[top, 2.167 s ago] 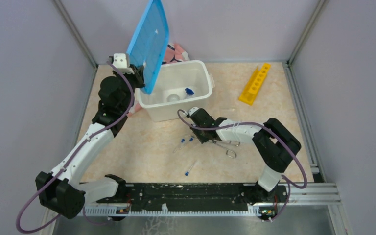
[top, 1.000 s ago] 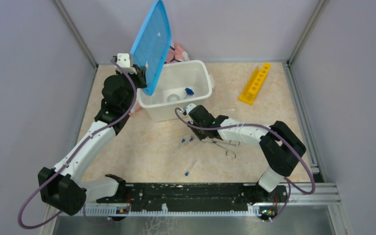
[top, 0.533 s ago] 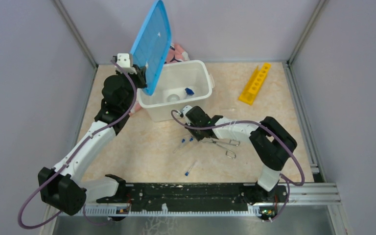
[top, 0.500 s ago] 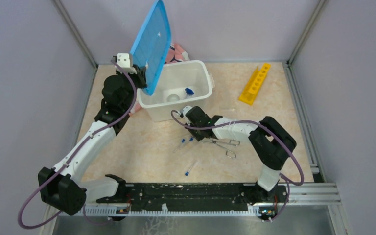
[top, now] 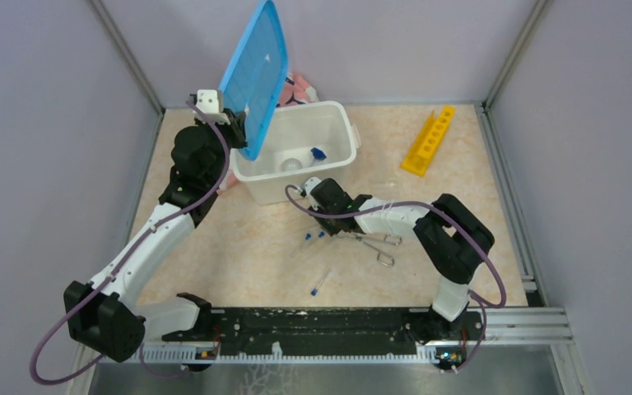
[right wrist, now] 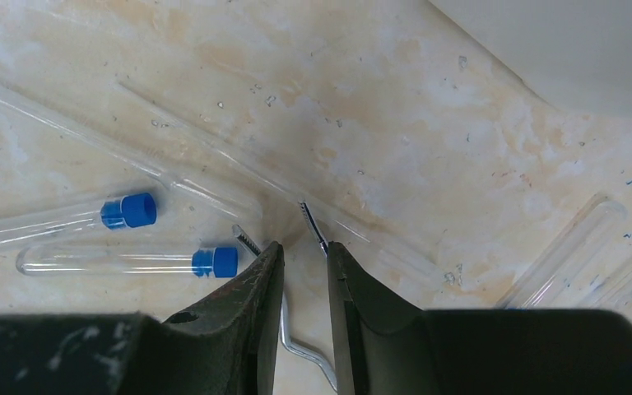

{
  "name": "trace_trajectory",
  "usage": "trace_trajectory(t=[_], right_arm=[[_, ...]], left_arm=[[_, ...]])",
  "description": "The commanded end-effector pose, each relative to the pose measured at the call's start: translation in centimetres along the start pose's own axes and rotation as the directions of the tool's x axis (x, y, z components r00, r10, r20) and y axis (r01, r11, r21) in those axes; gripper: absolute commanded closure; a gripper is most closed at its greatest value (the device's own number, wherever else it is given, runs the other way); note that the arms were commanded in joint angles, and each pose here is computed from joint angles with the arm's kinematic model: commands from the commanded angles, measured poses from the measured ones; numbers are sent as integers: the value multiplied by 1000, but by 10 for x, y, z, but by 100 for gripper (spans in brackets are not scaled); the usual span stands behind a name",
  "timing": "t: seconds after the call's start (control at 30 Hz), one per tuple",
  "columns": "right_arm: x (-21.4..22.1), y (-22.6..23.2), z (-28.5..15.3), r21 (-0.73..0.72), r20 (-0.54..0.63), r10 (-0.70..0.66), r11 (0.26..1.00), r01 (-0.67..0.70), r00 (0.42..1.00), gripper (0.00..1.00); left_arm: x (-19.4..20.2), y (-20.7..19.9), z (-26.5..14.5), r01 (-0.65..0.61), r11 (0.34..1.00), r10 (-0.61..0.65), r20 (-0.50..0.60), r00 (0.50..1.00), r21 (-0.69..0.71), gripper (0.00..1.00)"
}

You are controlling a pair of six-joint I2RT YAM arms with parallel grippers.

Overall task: Organize the chemistry lab equipment
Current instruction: Pick up the chemistry item at the center of the board.

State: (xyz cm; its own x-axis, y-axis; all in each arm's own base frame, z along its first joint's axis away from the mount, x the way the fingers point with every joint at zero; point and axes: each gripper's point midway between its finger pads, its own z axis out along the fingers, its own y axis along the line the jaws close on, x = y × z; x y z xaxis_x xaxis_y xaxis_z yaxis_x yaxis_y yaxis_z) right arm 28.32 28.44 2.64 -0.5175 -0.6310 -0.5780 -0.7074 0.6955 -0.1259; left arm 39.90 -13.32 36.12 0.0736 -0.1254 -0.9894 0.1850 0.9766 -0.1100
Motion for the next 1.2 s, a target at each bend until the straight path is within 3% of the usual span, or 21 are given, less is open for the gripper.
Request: trace_trajectory(t=[0.0,1.17], right_arm=[[-27,2,3,3,73,-14,1000,14,997,73],[-41,-25,9,124,109,-57,991,44,992,73]], left_arm=[[-31,-7,0,21,999,-23,98,995,25,100],[-26,-10,5,28,999,-31,89,996,37,100]])
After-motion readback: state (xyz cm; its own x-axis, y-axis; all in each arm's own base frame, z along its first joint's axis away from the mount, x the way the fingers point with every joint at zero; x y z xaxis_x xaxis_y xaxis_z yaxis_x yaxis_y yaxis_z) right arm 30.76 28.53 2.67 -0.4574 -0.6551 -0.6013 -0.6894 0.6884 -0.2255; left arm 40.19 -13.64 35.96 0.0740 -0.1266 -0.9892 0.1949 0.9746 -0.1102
